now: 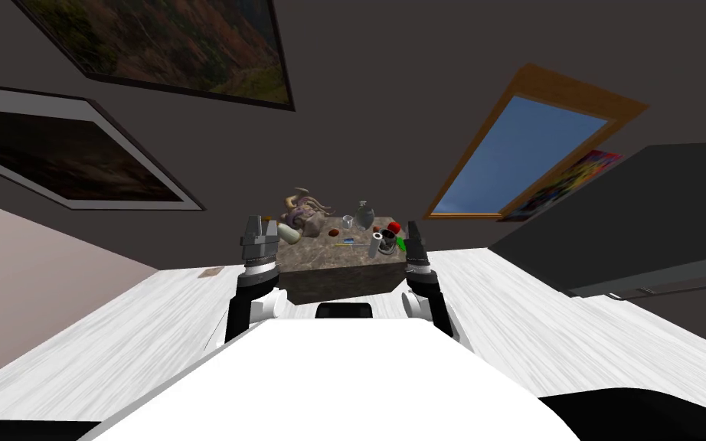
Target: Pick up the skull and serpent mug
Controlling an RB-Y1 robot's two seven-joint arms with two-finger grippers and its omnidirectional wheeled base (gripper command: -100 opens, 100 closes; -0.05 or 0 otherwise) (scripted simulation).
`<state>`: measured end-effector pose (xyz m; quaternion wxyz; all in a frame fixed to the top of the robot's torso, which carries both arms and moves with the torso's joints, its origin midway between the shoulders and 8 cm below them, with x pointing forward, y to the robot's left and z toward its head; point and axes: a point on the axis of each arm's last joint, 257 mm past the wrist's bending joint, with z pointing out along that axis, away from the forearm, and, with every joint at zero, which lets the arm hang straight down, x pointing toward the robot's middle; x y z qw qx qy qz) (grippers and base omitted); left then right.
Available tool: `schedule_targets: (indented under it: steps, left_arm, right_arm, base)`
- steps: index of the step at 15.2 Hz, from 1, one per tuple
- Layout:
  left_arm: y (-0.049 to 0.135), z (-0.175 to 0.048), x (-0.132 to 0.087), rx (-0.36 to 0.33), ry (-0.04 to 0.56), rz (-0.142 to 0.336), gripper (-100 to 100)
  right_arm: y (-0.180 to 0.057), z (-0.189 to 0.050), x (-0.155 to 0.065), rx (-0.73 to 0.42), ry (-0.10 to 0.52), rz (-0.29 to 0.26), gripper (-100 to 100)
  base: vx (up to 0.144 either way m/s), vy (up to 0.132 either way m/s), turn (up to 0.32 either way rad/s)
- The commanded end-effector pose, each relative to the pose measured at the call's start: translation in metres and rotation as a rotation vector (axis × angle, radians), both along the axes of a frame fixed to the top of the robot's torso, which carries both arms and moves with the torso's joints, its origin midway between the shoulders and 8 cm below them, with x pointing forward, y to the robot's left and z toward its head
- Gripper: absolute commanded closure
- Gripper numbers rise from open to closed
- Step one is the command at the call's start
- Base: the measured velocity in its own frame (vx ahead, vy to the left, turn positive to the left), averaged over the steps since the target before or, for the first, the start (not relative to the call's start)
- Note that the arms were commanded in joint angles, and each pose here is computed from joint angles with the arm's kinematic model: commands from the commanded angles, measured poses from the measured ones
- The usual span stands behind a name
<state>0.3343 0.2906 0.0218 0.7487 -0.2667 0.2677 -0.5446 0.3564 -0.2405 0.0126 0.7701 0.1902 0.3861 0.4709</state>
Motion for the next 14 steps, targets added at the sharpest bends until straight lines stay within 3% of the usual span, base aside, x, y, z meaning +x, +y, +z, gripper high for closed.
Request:
schedule_targets:
  steps: [1,14]
  left_arm:
    - [0.0,0.0,0.0,0.0,0.0,0.0,0]
    - [0.0,0.0,0.0,0.0,0.0,0.0,0]
  right_arm:
    - [0.005,-0.004,0.002,-0.062,0.006,-0.025,-100]
    - [0.031,-0.041,0.019,-0.455,0.028,-0.17,-100]
  base:
    - [0.002,-0.053,0.02]
    - [0.003,-0.048,0.02]
